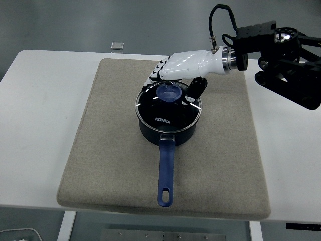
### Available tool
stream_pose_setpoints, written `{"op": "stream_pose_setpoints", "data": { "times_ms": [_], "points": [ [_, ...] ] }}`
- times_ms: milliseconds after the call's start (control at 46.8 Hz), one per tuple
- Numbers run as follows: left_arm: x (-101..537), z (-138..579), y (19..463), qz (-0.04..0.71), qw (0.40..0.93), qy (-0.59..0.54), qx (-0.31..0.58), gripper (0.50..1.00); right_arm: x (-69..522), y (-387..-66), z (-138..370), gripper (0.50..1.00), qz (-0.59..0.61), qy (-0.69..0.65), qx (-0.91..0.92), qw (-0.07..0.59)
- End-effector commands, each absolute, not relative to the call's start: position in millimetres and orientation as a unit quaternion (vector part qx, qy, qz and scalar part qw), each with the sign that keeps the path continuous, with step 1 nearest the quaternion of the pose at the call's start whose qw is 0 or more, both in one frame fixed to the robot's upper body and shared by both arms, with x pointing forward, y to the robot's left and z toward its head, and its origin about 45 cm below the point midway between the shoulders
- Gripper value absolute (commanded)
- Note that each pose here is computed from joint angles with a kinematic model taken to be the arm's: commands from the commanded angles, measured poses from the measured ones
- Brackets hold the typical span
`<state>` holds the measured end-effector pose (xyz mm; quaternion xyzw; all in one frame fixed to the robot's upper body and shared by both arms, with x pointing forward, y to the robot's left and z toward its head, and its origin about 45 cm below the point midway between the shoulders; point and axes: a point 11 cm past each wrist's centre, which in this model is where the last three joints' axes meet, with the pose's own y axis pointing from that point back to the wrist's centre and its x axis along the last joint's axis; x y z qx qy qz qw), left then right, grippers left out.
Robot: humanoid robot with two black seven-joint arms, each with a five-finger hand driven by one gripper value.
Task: Lift the pot lid and place it to the right of the pot.
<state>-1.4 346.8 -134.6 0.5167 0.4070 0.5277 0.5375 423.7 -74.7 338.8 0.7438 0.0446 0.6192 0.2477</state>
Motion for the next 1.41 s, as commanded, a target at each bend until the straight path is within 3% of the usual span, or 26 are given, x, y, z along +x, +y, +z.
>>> {"op": "stream_pose_setpoints", "data": {
  "times_ms": [0, 1389],
  "points": [
    [-1.3, -134.6, 346.8, 0.528, 0.538, 0.407, 0.517, 1.000, 423.8, -74.8, 338.5, 0.887, 0.623, 0.046, 0.741, 0.248],
    [-1.5, -134.7, 346.8, 0.527, 0.537, 0.407, 0.517, 1.000, 423.9, -67.3, 331.3, 0.887, 0.642, 0.050, 0.726, 0.243]
  ]
}}
